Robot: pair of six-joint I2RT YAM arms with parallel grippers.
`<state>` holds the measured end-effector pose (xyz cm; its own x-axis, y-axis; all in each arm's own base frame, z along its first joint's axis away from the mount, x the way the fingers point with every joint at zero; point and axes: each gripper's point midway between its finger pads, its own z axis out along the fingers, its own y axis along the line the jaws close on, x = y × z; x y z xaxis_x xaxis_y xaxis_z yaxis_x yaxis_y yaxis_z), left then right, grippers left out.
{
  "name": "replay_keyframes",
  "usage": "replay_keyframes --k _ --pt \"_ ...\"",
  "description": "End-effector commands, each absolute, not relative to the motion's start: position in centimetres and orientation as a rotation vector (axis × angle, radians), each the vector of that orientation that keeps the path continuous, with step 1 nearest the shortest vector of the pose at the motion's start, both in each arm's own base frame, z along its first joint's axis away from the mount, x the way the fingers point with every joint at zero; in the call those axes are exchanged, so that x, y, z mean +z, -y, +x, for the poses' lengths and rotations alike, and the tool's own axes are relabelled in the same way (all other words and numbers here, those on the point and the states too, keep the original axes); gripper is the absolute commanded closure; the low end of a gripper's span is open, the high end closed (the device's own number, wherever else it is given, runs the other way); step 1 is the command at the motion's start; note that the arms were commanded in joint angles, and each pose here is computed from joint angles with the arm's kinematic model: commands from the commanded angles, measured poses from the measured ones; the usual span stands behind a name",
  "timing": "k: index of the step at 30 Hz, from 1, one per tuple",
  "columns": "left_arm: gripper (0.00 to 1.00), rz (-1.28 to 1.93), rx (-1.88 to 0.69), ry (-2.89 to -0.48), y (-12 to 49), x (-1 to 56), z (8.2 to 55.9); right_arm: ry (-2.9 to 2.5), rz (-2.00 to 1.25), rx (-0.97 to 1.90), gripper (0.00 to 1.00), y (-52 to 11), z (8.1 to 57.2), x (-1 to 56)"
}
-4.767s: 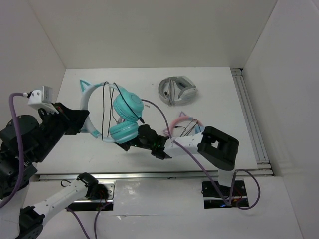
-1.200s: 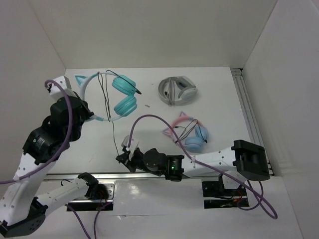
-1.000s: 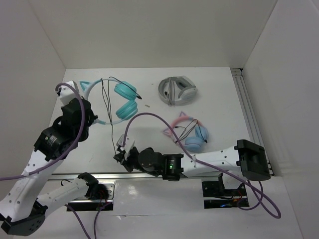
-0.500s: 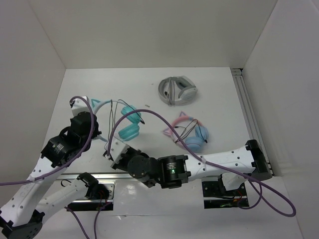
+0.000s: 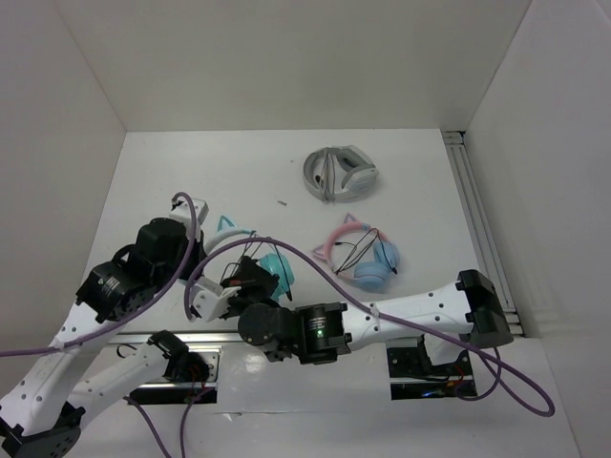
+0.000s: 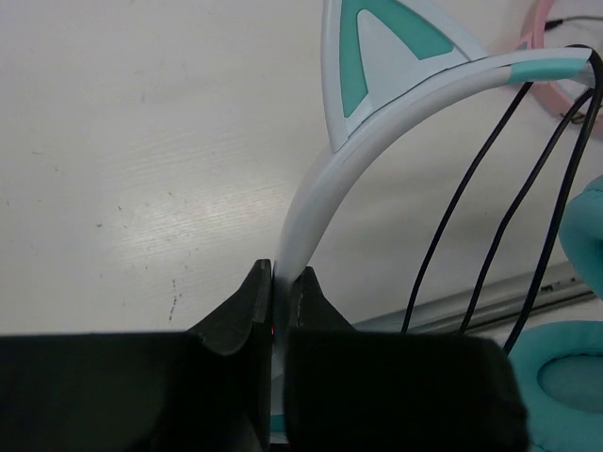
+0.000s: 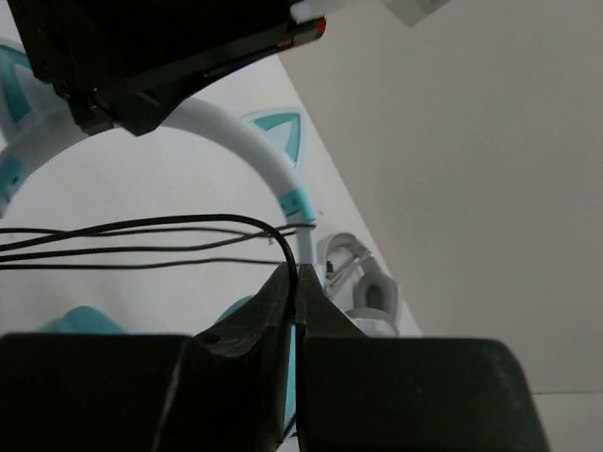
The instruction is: Wrap the headphones
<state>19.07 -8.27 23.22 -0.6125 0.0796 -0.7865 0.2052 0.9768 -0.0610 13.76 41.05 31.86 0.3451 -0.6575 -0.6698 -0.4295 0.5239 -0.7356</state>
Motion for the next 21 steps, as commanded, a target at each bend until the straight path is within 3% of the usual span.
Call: replay_keyframes --k 1,6,14,21 --pt "1.00 0.289 -0.302 -2.204 10.4 25.1 18.8 -1.212 -1.027 -0.248 1.00 -40.4 14.2 35.3" --pt "1.00 0.311 -0.302 -2.223 10.6 25.6 18.7 -1.218 -1.024 -0.353 1.00 -39.0 16.8 35.7" --pt "1.00 0.341 -0.313 -2.218 10.5 26.6 18.1 -1.286 -1.011 -0.209 0.93 -37.0 18.8 36.0" --pt "1.00 0.374 -0.337 -2.237 10.7 27.3 17.4 -1.355 -0.999 -0.231 0.93 -34.9 21.3 34.7"
